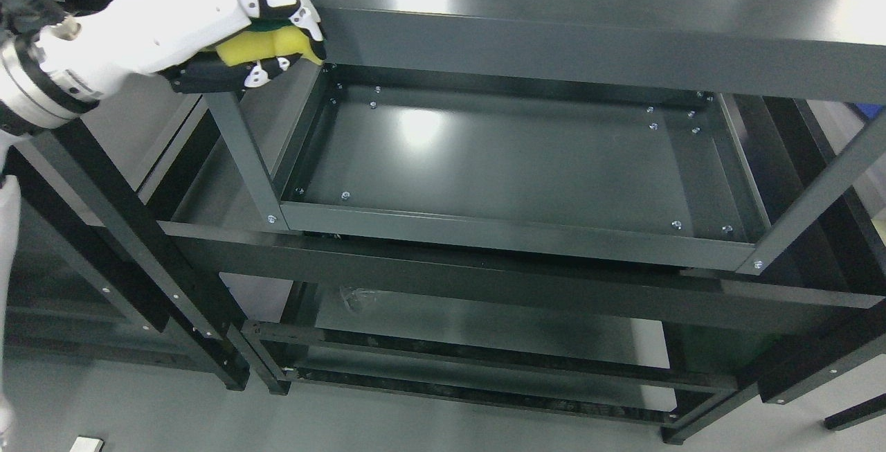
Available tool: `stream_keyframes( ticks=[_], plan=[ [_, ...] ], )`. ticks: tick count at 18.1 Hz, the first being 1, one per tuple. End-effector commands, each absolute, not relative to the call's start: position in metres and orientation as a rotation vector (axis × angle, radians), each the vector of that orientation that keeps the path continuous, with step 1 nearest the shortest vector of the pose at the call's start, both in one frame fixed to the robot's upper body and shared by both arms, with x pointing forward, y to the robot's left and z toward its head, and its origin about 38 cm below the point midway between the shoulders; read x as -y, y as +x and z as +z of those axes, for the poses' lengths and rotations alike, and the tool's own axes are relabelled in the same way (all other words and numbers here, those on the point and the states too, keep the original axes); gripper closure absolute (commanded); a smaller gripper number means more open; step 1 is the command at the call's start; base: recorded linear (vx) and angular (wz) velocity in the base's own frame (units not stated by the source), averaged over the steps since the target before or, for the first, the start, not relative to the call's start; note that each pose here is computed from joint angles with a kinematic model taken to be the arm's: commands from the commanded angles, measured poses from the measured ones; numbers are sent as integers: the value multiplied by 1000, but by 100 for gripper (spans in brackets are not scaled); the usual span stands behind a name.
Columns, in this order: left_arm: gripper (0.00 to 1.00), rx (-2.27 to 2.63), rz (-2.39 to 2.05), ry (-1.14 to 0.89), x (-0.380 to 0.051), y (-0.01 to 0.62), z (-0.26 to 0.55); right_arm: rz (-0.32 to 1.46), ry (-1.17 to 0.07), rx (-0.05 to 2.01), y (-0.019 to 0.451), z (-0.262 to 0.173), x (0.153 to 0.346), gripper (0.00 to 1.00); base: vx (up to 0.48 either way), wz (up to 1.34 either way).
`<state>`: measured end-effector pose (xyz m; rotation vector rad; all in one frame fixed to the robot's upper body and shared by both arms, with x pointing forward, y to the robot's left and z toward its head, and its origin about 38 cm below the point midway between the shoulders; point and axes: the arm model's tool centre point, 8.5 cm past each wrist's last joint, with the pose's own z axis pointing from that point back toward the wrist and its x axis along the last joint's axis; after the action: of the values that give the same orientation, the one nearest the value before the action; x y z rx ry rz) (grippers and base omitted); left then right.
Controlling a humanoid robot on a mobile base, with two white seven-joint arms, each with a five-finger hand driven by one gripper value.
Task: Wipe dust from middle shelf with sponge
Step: 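Sweep the sponge along the shelf toward the near upright post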
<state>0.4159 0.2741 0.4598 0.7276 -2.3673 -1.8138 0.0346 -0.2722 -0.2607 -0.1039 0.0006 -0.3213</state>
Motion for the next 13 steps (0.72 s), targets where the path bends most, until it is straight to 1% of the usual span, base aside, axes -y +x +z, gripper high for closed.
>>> stream_keyframes(
  ticks=[1, 3, 4, 5, 8, 10, 12, 13],
  plan=[
    [100, 2299, -1816, 900, -325, 392, 492, -322, -118, 19, 40, -260, 284, 0, 0, 0],
    [100, 2344, -1881, 844, -285, 402, 492, -322, -118, 19, 40, -260, 284, 0, 0, 0],
    [100, 2389, -1908, 790, -253, 409, 489, -322, -118, 19, 40, -260, 284, 0, 0, 0],
    [100, 2422, -1921, 755, -230, 413, 486, -322, -118, 19, 40, -260, 284, 0, 0, 0],
    [100, 2507, -2000, 578, -135, 416, 467, -322, -118, 19, 40, -260, 284, 0, 0, 0],
    [100, 2577, -2044, 448, -70, 405, 458, -322, -118, 21, 41, -260, 284, 0, 0, 0],
    [100, 2515, -2152, 462, -42, 402, 446, -322, -118, 19, 40, -260, 284, 0, 0, 0],
    [100, 2513, -2239, 419, -21, 393, 441, -322, -118, 19, 40, -260, 284, 0, 0, 0]
  ],
)
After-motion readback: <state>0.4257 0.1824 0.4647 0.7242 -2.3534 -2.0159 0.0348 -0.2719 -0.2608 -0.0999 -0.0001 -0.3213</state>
